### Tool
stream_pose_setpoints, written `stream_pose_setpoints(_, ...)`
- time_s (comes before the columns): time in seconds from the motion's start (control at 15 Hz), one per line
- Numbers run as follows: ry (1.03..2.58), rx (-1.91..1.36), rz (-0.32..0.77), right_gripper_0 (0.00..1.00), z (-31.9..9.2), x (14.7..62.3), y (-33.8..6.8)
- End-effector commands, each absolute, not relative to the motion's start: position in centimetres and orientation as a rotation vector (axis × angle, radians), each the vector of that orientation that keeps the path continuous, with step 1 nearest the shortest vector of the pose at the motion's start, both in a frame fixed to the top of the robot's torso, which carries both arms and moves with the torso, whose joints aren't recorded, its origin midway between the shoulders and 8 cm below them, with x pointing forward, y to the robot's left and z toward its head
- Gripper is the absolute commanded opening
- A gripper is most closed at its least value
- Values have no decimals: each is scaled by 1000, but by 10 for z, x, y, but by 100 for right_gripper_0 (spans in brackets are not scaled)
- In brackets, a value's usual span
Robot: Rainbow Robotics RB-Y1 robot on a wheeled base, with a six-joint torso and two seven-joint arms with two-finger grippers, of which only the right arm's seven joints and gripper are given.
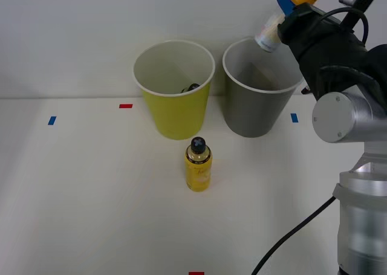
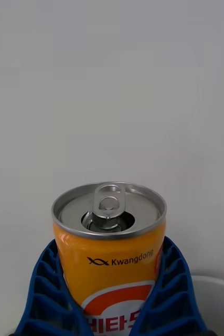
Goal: Put cans in the gray bin, plastic bottles in the light green bin
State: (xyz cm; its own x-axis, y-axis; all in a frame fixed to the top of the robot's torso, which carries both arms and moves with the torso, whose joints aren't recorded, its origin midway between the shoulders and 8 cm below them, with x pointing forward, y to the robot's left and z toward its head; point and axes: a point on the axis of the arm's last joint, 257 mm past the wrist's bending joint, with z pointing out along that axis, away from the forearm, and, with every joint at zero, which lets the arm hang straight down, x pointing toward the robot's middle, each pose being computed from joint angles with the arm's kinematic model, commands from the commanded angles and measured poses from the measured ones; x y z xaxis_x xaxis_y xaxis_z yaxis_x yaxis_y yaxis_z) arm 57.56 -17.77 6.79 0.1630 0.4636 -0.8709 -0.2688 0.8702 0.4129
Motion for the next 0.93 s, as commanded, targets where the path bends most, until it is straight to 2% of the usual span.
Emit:
stream_pose_setpoints(0.07, 1297, 165, 485, 3, 67, 601, -178)
stream_pose_setpoints(0.27, 1333, 87, 334, 3, 44, 624, -186)
stream_pose_setpoints(0.4, 1355, 63, 291, 3, 33, 629, -189)
stream_pose_setpoints(0.93, 1357, 62, 311, 3, 32, 629, -185)
